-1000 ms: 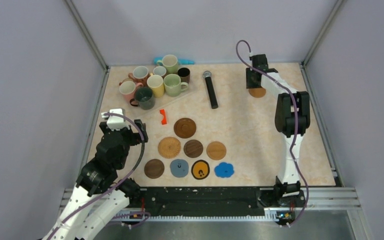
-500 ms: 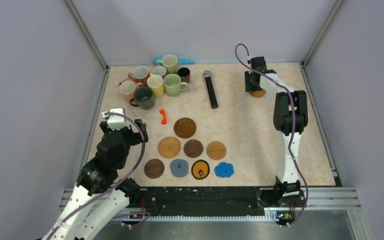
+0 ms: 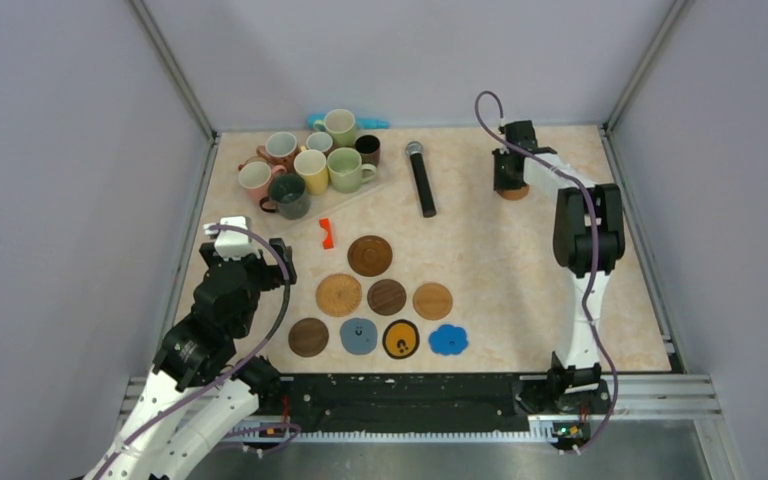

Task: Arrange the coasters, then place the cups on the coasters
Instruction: Move the coaster to the center of the board.

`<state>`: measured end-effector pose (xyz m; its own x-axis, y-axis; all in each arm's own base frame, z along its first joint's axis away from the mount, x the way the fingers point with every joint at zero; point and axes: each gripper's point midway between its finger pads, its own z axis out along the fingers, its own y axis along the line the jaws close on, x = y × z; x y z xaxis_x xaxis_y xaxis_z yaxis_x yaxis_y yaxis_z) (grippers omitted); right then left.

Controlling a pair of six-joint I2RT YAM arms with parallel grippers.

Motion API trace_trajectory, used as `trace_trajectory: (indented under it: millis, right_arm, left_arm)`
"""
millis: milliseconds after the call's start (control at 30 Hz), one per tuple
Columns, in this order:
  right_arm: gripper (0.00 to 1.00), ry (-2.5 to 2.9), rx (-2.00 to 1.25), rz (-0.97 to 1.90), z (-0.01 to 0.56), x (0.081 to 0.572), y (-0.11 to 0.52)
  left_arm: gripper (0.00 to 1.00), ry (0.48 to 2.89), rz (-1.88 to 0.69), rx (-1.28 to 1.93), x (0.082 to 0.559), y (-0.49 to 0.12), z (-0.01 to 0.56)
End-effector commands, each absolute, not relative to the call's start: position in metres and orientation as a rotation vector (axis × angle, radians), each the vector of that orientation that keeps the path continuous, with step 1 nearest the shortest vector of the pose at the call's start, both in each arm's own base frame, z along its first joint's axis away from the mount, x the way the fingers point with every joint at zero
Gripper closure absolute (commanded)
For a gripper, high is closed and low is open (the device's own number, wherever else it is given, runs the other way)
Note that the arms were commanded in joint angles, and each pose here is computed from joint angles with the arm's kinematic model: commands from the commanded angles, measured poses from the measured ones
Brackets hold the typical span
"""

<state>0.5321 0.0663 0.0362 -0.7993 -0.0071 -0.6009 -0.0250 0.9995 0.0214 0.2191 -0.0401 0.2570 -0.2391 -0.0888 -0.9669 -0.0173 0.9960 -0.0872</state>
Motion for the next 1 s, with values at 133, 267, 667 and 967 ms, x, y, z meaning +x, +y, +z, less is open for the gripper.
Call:
trace_trajectory:
  millis: [133, 267, 667, 967]
  right_arm:
    - [0.81, 2.586, 0.033, 0.202, 0.033, 0.478, 0.087]
    - [0.81, 2.612, 0.021, 0.224, 0.026, 0.453, 0.1]
    - [0.81, 2.649, -0.067, 0.363, 0.01, 0.385, 0.158]
    - [0.81, 2.659, -0.122, 0.449, 0.012, 0.345, 0.198]
  left_arm:
    - [0.05, 1.78, -0.069, -0.085, 0.224, -0.041, 0.264]
    - [0.05, 1.78, -0.07, -0.084, 0.224, -0.041, 0.264]
    - [0.05, 1.788, -0.073, -0.075, 0.225, -0.044, 0.262]
    - [0.05, 1.788, -0.069, -0.075, 0.225, -0.043, 0.262]
